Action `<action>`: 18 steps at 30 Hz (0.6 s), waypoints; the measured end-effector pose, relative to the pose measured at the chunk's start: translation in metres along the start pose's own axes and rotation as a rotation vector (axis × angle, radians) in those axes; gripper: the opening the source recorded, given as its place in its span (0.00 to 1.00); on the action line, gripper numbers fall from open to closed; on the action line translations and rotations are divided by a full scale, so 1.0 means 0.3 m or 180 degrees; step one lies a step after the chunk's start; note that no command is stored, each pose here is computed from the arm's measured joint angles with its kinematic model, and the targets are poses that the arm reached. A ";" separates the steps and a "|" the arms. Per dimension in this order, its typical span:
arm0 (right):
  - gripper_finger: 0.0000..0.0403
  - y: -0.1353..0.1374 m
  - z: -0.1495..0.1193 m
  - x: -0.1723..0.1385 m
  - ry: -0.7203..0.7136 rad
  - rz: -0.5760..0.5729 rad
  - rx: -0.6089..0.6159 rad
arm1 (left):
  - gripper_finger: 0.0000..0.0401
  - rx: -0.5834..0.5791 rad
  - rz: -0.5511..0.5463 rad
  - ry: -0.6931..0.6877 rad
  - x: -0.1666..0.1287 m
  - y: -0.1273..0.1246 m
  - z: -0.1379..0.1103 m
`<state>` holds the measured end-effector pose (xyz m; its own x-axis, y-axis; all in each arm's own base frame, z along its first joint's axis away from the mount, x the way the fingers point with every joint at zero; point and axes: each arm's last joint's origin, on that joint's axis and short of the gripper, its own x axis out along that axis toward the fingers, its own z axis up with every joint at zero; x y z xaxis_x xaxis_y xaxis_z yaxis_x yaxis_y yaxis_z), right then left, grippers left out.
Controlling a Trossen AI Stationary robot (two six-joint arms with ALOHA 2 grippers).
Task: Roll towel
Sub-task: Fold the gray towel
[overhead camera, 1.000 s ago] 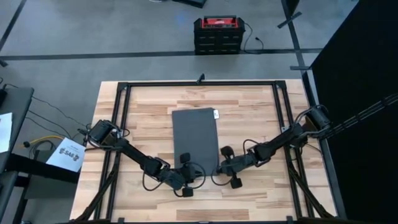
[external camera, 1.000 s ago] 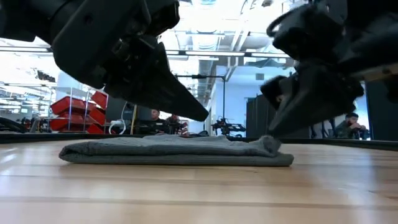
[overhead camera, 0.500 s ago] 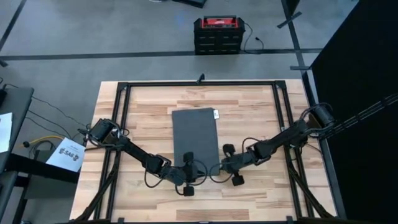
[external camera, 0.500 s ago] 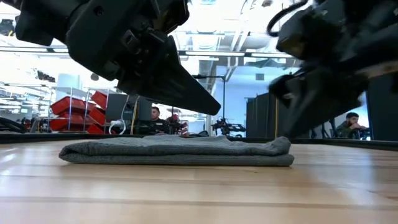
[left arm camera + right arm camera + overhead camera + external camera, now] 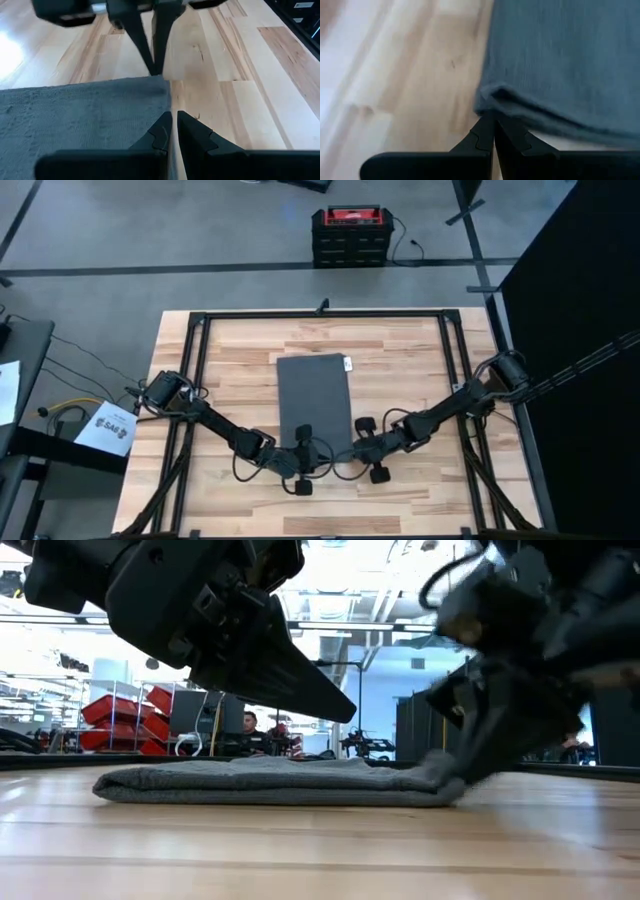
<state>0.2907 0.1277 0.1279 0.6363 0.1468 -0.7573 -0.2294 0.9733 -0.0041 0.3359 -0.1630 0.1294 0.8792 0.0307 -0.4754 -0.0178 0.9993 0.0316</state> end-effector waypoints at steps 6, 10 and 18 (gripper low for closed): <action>0.00 -0.013 0.052 -0.007 -0.0040 -0.0033 -0.0186 | 0.04 -0.0006 0.0005 0.0002 0.001 0.001 0.000; 0.00 -0.021 0.061 -0.008 -0.0044 -0.0052 -0.0220 | 0.04 -0.0036 0.0010 -0.0015 0.002 0.005 0.003; 0.00 -0.042 0.048 0.001 0.0080 -0.0109 -0.0065 | 0.04 -0.0040 -0.0023 -0.0078 0.106 0.017 -0.047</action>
<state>0.3045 0.1182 0.1371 0.6254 0.1088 -0.7727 -0.2230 0.9739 -0.0433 0.3571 -0.1566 0.1020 0.8908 0.0233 -0.4538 -0.0173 0.9997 0.0173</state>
